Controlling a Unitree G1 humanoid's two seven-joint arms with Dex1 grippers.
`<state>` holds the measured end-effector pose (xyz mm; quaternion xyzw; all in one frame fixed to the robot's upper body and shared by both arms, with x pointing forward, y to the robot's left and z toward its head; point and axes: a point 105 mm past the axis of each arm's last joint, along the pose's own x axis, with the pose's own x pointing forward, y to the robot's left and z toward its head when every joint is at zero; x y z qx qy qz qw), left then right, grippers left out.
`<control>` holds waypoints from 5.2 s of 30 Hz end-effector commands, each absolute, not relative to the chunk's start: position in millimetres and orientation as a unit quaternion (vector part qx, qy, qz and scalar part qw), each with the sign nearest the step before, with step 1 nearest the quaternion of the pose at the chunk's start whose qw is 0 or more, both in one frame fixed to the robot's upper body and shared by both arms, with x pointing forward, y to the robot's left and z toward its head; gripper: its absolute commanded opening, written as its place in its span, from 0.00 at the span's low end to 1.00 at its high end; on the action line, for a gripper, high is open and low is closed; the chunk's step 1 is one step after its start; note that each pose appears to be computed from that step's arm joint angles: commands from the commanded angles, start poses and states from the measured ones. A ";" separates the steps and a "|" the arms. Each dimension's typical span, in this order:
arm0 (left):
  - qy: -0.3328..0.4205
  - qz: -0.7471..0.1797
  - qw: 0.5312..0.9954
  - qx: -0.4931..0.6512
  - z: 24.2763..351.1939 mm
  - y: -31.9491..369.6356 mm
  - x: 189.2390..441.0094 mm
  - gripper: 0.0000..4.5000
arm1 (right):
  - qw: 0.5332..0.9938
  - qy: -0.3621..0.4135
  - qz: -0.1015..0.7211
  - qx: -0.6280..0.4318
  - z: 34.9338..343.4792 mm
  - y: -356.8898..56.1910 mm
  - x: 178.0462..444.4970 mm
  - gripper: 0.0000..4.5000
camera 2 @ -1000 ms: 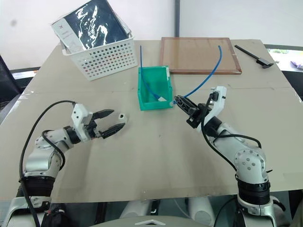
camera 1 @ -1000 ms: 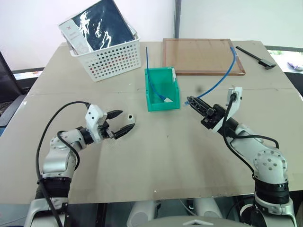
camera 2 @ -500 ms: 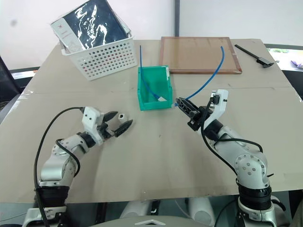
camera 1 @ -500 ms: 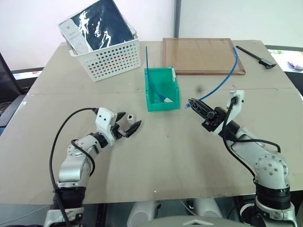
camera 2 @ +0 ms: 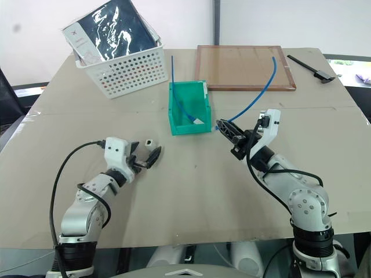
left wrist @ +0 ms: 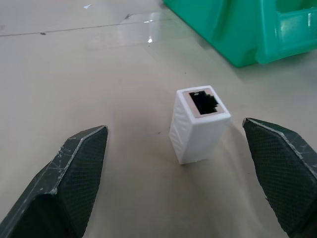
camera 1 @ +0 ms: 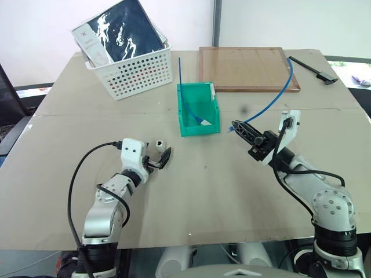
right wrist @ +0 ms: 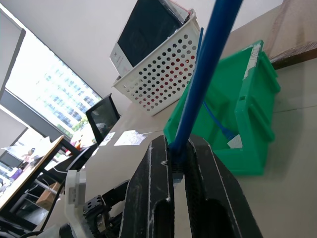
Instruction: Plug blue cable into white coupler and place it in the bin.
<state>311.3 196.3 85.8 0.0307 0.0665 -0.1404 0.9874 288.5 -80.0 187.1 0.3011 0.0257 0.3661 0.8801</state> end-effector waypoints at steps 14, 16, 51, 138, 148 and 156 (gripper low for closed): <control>0.037 -0.229 0.972 0.045 87.5 189.7 319.0 0.07 | 0.884 0.002 0.379 0.275 197.7 -79.9 280.3 0.00; 0.019 -0.300 0.952 0.055 95.7 180.6 315.3 0.07 | 0.890 0.002 0.385 0.243 196.3 -79.6 279.5 0.00; 0.041 -0.633 0.744 0.211 59.7 93.8 307.9 0.07 | 0.768 0.058 0.621 -0.149 145.8 -17.3 290.7 0.00; 0.029 -0.644 0.740 0.195 72.6 82.8 308.2 0.07 | 0.641 0.244 0.684 -0.249 25.8 -40.5 277.4 0.00; 0.026 -0.639 0.745 0.192 74.1 83.8 309.2 0.07 | 0.700 0.160 0.658 -0.227 48.2 -31.8 297.6 0.07; 0.024 -0.619 0.772 0.141 90.0 89.8 308.7 0.07 | 0.763 -0.037 0.628 -0.148 167.5 -48.9 277.8 0.83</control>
